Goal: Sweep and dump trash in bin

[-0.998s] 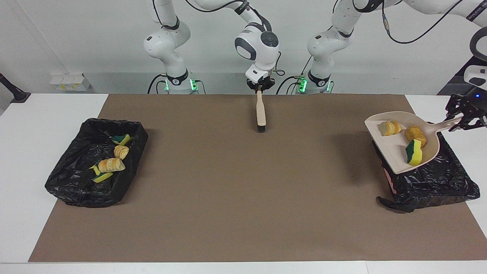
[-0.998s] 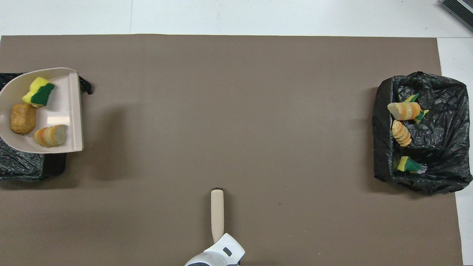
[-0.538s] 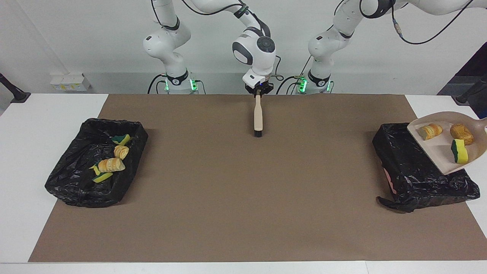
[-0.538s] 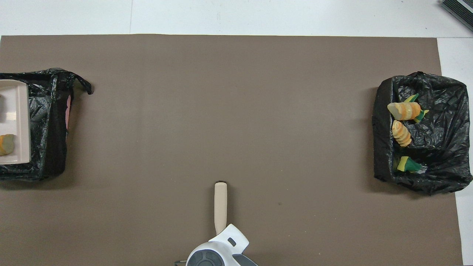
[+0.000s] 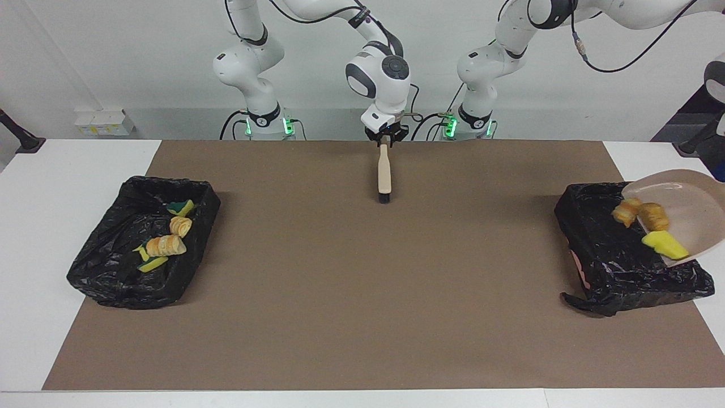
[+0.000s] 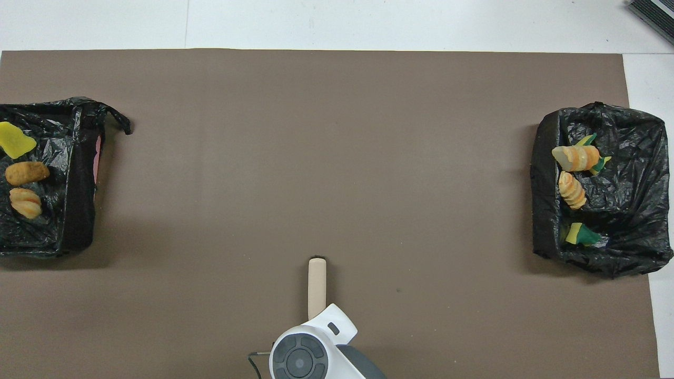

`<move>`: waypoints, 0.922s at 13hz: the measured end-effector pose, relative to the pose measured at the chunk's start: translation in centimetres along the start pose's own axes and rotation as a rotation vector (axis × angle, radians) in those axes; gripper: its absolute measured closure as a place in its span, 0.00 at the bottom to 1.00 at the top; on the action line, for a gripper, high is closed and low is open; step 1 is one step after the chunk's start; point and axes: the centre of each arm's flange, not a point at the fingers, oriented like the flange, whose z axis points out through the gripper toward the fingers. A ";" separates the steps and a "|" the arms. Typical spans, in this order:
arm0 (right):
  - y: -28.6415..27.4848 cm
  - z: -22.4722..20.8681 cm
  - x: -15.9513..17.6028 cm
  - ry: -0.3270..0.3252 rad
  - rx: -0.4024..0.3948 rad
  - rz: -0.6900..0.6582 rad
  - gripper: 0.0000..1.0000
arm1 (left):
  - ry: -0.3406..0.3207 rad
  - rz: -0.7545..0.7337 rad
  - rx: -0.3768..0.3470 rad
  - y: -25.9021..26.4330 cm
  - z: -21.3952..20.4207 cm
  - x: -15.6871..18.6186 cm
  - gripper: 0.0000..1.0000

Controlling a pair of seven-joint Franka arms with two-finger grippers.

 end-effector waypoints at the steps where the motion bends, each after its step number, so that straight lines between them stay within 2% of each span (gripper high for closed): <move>1: 0.2 -1.3 1.0 0.014 0.023 0.017 0.15 | -0.016 0.004 -0.005 0.1 0.0 -0.2 0.67; 2: 0.8 -3.0 2.1 0.026 0.043 0.040 0.04 | -0.040 0.012 -0.011 0.1 0.0 -0.4 0.67; 4: 3.0 -7.6 3.6 0.033 0.055 0.089 0.00 | -0.092 0.040 -0.017 -0.3 -0.6 0.0 0.67; 6: 5.8 -12.5 4.7 0.027 0.051 0.137 0.00 | -0.140 0.076 -0.032 -0.8 -2.0 1.2 0.67; 8: 8.4 -16.8 6.1 0.032 0.063 0.148 0.00 | -0.160 0.077 -0.044 -0.5 -3.4 1.2 0.67; 12: 15.8 -23.9 9.7 0.093 0.119 0.140 0.00 | -0.166 0.023 0.022 1.5 -8.4 -1.1 0.67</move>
